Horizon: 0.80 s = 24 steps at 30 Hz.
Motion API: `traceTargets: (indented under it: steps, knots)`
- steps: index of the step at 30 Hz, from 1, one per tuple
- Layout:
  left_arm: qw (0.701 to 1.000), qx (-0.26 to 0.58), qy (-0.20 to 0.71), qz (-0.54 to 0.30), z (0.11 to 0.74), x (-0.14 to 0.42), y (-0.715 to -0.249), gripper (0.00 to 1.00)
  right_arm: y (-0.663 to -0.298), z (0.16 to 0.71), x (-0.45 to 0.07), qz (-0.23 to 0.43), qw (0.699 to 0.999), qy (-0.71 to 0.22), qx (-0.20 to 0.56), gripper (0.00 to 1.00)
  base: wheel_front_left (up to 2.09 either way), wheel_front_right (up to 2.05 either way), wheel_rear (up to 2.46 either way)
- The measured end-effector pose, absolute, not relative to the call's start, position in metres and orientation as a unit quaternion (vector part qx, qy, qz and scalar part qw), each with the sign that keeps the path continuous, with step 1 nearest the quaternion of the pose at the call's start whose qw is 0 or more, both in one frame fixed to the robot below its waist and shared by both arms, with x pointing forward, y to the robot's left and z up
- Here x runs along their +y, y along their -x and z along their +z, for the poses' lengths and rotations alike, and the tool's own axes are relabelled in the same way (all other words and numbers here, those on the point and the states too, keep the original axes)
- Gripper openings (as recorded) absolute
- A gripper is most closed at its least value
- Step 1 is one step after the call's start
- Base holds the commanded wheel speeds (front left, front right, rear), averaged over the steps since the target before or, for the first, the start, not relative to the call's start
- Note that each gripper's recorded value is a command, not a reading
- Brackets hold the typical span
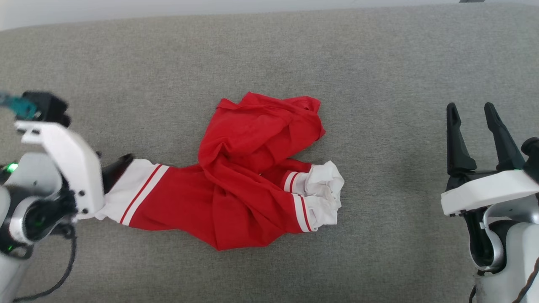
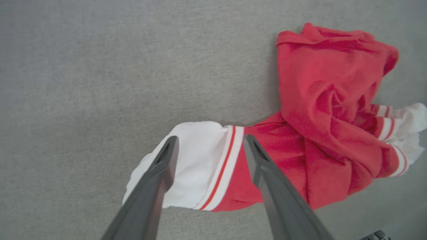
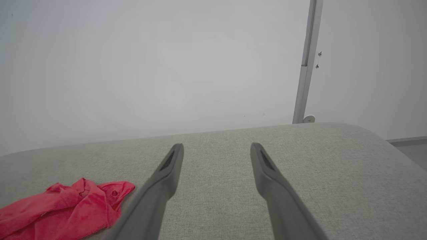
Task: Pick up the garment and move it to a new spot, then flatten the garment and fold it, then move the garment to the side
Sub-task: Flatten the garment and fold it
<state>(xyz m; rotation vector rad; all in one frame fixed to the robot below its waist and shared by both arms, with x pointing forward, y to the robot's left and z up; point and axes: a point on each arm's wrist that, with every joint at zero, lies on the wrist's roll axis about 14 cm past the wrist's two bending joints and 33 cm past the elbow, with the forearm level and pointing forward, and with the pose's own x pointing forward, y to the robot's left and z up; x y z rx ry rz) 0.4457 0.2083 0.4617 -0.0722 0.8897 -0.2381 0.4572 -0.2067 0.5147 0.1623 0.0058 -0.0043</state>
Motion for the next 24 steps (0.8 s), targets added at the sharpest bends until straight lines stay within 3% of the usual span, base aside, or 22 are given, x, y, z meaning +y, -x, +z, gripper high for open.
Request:
traceTargets:
  steps: [11,24]
  knots:
    - [0.859,0.455,0.021,-0.233,0.487,0.122,-0.449,1.00,-0.450,0.526,-0.209,-0.002,0.996,-0.084,-0.009,1.00,0.00,0.00,0.00]
    - [0.817,0.527,0.002,-0.234,0.436,0.104,-0.450,1.00,-0.448,0.520,-0.218,-0.014,0.996,-0.089,-0.005,1.00,0.00,0.00,0.00]
